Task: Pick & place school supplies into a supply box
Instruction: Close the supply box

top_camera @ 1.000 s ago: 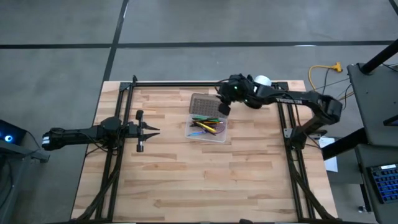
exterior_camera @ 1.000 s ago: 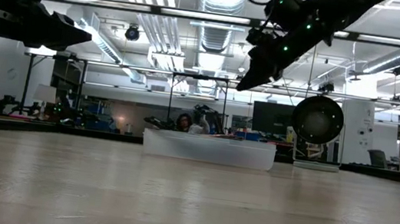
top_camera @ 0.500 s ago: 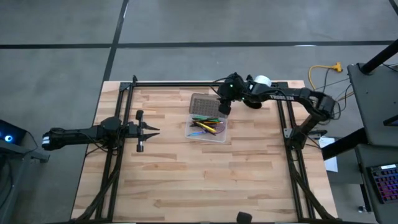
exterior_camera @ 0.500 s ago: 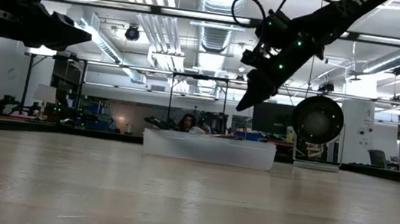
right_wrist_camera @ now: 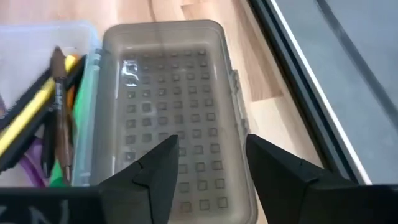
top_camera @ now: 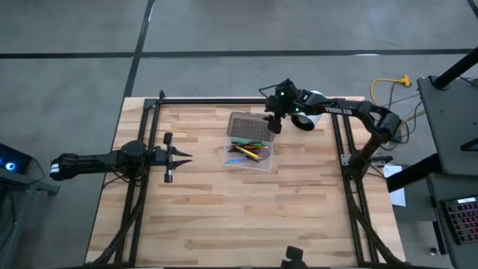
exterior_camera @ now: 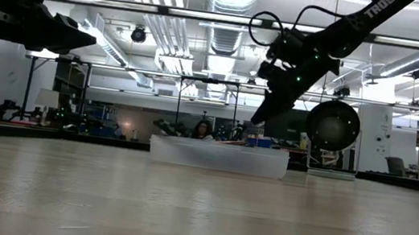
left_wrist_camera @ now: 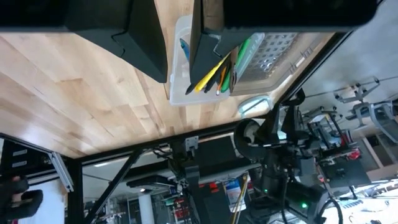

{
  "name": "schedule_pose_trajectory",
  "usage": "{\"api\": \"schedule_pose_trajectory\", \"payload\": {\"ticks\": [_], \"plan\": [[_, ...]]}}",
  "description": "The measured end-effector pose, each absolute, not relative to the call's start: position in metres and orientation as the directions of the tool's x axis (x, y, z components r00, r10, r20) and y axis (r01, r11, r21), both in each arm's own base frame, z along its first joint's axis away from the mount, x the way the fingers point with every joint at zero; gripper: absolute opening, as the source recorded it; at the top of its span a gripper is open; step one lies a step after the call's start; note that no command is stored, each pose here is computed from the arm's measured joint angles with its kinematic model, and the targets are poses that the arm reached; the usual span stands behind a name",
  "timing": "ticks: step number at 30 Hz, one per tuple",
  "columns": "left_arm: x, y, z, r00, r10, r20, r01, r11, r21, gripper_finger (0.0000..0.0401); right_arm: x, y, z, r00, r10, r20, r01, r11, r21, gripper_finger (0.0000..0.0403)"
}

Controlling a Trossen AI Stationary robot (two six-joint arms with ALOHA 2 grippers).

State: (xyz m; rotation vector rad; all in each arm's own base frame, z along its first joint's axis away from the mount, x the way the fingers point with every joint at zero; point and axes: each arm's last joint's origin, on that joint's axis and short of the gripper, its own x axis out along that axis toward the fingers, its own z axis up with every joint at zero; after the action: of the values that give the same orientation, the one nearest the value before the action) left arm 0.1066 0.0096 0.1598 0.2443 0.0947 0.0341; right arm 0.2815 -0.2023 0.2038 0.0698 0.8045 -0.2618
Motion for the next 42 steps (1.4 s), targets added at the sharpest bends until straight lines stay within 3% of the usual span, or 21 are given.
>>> {"api": "schedule_pose_trajectory", "payload": {"ticks": [10, 29, 42], "plan": [[0.107, 0.010, 0.160, 0.995, 0.045, -0.090, -0.022, 0.970, 0.243, 0.0054, 0.275, -0.213, 0.198, 0.669, -0.209, -0.713, 0.253, 0.966, -0.045, 0.0163], [0.107, 0.010, 0.160, 0.995, 0.045, -0.090, -0.022, 0.970, 0.243, 0.0054, 0.290, -0.250, 0.146, 0.552, -0.147, -0.821, 0.267, 0.964, 0.007, 0.0147], [0.107, 0.010, 0.160, 0.995, 0.045, -0.090, -0.022, 0.970, 0.243, 0.0054, 0.298, -0.258, 0.143, 0.540, -0.139, -0.830, 0.255, 0.967, 0.004, 0.0122]]}}
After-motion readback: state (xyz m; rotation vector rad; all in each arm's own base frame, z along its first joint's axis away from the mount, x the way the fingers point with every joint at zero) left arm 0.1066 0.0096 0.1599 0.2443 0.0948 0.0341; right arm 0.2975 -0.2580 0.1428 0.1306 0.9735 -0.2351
